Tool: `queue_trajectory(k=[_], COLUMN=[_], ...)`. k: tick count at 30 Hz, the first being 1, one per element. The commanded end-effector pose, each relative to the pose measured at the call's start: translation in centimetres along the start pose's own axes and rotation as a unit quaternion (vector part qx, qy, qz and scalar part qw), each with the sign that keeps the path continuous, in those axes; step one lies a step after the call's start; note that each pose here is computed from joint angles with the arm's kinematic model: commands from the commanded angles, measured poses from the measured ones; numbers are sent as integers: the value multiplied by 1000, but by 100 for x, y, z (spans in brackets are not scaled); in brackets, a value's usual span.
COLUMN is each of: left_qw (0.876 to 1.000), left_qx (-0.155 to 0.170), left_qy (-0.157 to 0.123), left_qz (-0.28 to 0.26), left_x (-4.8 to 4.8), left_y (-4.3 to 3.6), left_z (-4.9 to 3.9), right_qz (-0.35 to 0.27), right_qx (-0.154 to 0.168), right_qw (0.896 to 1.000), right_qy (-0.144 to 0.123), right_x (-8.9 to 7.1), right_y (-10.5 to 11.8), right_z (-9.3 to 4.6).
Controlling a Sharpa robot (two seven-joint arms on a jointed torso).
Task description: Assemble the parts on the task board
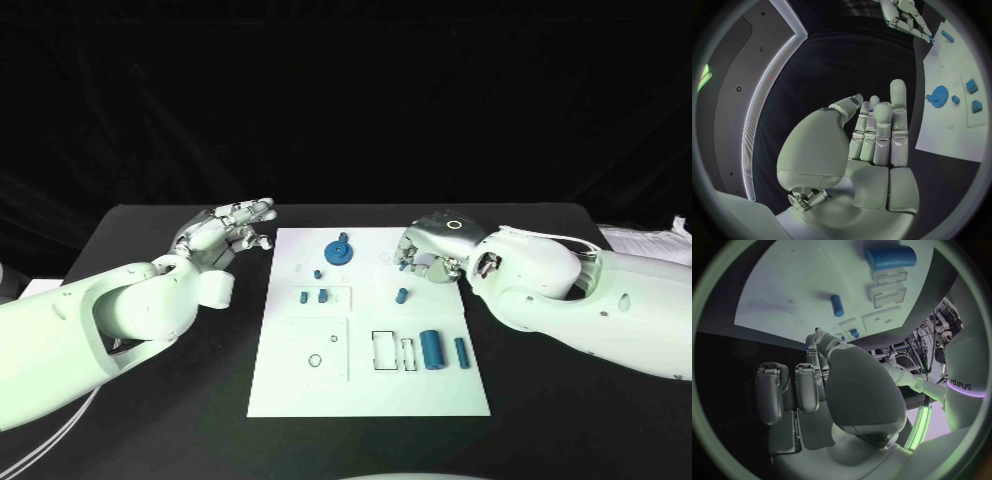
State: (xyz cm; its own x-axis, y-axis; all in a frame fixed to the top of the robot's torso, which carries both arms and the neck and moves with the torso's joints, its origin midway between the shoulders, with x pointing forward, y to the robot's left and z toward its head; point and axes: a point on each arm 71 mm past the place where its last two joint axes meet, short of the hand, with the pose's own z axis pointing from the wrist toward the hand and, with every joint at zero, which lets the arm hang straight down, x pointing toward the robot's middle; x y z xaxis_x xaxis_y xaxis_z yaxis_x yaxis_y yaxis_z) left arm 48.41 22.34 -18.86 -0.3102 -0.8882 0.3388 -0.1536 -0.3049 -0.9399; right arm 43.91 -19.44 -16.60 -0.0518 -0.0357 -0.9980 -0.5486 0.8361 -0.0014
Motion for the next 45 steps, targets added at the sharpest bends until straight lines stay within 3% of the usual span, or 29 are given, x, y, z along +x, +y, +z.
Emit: queue_trajectory(k=[1, 8, 20, 32, 45], left_qw=[1000, 1000, 1000, 1000, 1000], left_qx=[1, 0, 0, -1, -3], left_qy=[8, 9, 11, 18, 19], left_qz=[-4, -4, -5, -8, -8], left_x=[25, 33, 48, 83, 79], left_y=[7, 12, 16, 22, 22], left_z=[3, 3, 1, -2, -6], right_qz=[16, 36, 73, 78, 69], right_qx=[-29, -77, -124, -130, -128], right_qw=[999, 996, 989, 988, 988], right_qy=[-16, -16, 13, 35, 51], right_x=[-44, -14, 347, 531, 590], right_y=[207, 580, 998, 1090, 1104], right_z=[8, 45, 110, 163, 191])
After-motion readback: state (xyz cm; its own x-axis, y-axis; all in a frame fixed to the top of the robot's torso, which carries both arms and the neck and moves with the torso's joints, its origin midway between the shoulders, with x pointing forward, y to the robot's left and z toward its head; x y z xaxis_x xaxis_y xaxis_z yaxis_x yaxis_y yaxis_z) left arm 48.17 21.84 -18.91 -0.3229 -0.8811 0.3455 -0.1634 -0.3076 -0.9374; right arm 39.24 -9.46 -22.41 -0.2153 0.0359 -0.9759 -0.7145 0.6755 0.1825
